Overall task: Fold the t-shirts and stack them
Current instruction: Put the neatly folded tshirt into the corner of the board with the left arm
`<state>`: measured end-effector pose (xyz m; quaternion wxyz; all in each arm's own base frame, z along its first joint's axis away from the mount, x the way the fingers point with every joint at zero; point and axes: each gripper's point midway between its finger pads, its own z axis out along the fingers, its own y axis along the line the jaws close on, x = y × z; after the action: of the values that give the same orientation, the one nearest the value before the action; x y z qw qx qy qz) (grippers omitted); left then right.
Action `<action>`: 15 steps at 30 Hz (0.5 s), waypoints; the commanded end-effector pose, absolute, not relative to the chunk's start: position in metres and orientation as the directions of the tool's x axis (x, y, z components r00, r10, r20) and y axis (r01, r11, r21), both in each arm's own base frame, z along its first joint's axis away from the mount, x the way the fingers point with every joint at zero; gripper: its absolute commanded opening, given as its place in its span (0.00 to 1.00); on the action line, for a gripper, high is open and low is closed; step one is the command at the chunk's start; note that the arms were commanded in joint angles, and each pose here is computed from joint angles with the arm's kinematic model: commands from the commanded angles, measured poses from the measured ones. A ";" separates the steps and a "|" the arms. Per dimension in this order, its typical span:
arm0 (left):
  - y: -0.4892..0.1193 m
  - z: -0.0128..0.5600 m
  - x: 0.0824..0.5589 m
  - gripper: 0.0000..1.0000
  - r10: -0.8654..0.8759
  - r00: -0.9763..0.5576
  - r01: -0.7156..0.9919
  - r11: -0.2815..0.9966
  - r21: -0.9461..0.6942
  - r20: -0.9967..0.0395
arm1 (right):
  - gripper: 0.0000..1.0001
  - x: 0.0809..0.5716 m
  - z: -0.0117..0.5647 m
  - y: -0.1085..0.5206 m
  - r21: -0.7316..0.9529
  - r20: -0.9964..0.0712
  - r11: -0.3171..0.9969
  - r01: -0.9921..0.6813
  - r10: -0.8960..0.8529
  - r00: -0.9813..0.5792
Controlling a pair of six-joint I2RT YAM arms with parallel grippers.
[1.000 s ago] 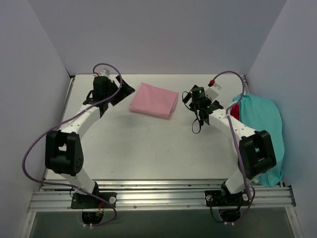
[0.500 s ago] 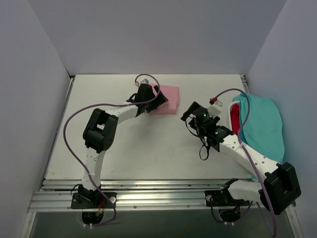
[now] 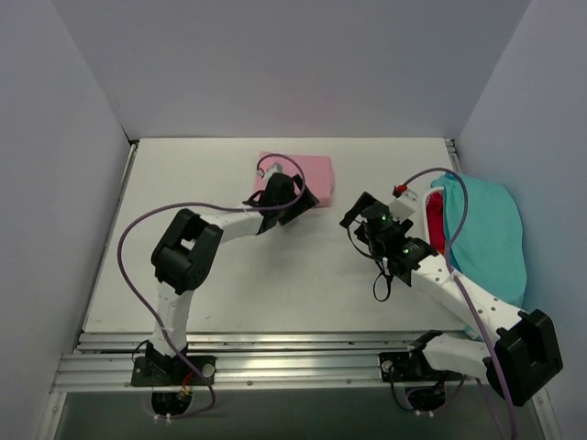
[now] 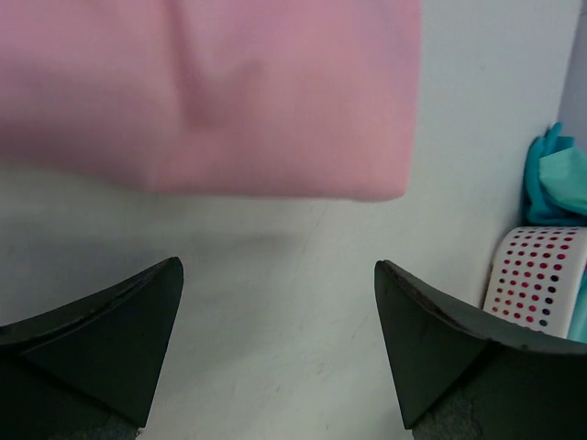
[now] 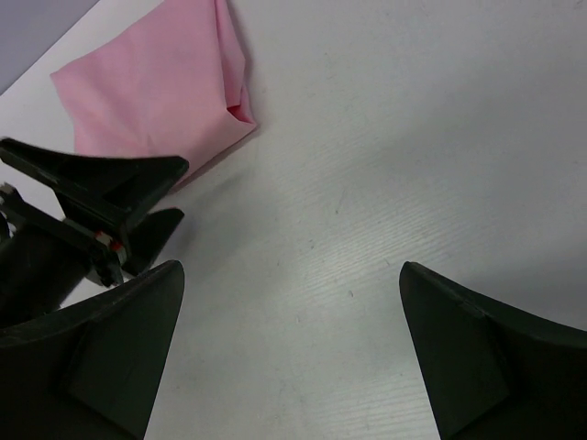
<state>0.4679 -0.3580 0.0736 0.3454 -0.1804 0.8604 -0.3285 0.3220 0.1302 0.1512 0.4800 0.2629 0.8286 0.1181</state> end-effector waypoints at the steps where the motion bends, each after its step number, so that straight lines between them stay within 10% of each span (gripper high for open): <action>1: -0.340 0.107 0.459 0.94 -0.672 -0.582 -0.149 0.642 -0.752 -0.459 | 1.00 0.319 0.163 0.122 0.457 -0.747 0.831 0.318 0.553 -0.370; 15: -0.292 0.030 0.452 0.94 -0.906 -0.300 -0.472 0.413 -0.779 -0.299 | 1.00 0.314 0.162 0.120 0.464 -0.746 0.831 0.308 0.554 -0.370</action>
<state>0.4400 -0.3161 0.0543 0.3639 -0.3981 0.7751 -0.3290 0.3141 0.1259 0.1541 0.4842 0.2597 0.8263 0.1236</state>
